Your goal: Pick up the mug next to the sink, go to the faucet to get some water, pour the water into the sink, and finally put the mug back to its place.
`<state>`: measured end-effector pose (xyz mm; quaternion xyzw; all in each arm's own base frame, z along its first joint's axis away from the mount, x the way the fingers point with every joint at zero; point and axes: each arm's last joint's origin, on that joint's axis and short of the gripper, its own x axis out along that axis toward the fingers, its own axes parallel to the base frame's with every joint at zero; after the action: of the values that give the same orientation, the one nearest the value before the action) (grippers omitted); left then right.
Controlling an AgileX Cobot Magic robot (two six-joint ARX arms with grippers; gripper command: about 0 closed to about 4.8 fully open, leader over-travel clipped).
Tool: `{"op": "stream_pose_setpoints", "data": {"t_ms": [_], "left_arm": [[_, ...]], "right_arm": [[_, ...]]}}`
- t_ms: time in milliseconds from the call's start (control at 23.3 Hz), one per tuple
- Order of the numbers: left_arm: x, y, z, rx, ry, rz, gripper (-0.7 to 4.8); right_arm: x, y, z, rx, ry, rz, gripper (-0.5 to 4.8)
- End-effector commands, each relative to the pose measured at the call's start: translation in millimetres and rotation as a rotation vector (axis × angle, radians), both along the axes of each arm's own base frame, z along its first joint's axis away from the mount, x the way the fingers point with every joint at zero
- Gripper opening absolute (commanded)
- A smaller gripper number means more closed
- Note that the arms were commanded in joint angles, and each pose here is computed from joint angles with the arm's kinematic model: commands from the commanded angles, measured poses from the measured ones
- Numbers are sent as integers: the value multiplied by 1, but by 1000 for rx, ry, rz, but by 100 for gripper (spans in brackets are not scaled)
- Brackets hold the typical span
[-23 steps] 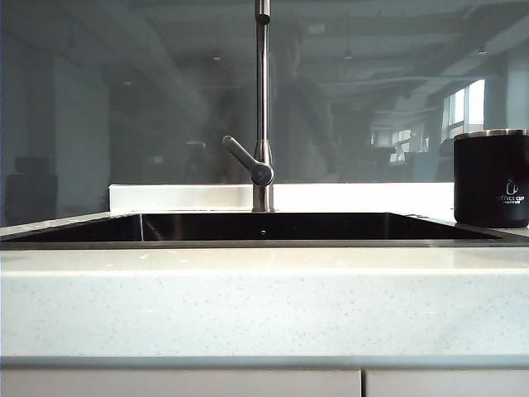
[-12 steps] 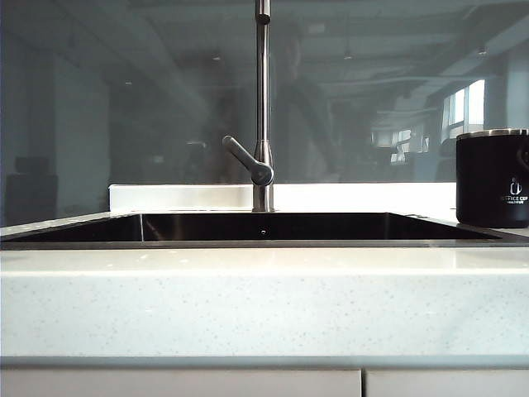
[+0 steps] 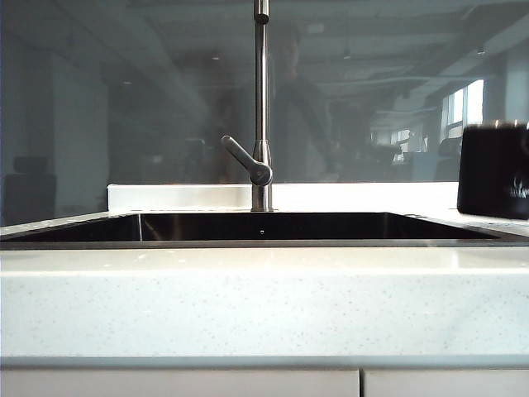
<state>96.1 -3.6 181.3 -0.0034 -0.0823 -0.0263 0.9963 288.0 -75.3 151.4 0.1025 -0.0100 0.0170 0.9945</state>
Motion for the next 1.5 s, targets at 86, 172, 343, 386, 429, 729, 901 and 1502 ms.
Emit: {"op": "stream_pose_setpoints", "data": {"t_ms": [86, 172, 343, 386, 429, 729, 901, 1502], "left_arm": [[-1, 0, 13, -69, -120, -17, -5], [4, 0, 11, -94, -90, -18, -5], [24, 0, 17, -94, -126, -18, -5], [28, -1, 18, -94, -134, -18, -5], [42, -1, 21, -91, -124, -33, -5], [169, -15, 39, -96, -76, -396, -5], [267, -26, 29, -85, -36, -728, 17], [430, -49, 4, -294, 55, -1030, 479]], "right_arm": [[-3, 15, 42, 136, -154, 100, -4], [-3, 33, 59, 156, -140, 165, -4], [2, 83, 97, 188, -72, 296, -4], [3, 93, 104, 191, -63, 321, -4], [7, 109, 115, 193, -58, 360, -4], [25, 172, 160, 91, 34, 386, -4], [45, 188, 168, 57, 22, 410, -4], [98, 239, 172, 30, 96, 290, -4]]}}
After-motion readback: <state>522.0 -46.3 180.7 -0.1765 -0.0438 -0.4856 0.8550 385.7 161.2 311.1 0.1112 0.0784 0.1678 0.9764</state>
